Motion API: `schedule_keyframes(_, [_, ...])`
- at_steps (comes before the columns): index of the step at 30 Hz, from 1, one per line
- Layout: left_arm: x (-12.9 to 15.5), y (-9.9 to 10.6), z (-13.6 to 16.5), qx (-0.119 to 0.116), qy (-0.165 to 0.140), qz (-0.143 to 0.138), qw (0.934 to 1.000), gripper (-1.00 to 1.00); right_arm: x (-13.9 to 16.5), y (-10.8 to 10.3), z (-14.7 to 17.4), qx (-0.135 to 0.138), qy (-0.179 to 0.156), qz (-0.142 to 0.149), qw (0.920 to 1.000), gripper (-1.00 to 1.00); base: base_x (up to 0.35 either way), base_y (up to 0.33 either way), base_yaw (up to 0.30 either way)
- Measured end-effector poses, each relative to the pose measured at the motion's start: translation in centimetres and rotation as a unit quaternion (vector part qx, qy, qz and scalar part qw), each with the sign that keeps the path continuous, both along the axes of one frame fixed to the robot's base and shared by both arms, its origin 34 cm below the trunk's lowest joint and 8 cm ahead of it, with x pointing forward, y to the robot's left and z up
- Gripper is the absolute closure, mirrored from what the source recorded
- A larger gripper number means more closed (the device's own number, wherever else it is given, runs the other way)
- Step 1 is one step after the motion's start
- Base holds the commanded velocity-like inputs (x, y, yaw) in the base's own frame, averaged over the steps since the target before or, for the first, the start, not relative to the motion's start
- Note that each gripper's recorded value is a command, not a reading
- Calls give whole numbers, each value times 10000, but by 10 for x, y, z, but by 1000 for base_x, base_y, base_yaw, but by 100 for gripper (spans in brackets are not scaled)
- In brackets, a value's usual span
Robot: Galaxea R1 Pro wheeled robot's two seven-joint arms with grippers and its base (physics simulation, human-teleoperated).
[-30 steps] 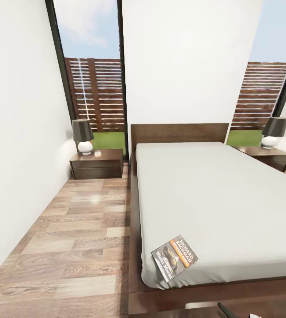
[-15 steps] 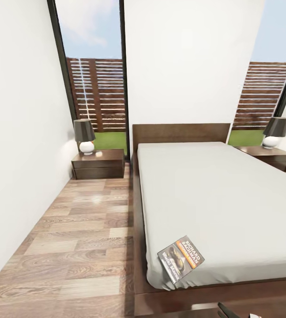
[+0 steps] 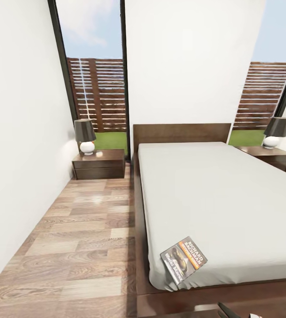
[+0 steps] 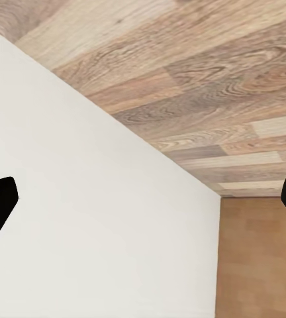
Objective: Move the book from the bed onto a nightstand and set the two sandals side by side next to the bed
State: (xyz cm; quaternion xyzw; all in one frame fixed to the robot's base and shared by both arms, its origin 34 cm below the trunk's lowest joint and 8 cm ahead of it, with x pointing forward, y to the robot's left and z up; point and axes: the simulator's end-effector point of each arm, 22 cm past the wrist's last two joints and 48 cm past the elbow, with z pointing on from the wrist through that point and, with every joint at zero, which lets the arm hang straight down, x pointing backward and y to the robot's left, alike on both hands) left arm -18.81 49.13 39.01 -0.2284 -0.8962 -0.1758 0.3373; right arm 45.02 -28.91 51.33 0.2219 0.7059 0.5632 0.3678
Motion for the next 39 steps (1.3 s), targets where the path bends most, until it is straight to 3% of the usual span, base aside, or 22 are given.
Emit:
schedule_keyframes(13, [0, 0, 0, 4, -2, -9, 10000, -100, 4, -2, 3, 15, -24, -24, 10000, -100, 23, 42, 0])
schedule_keyframes(24, [0, -1, 0, -14, 6, 4, 10000, -100, 17, -13, 13, 141, -174, -325, 9992, -100, 8, 11, 0])
schedule_keyframes(39, [-1, -2, 0, -22, 10, -15, 10000, -100, 22, -17, 16, 192, -228, -442, 9986, -100, 54, 52, 0])
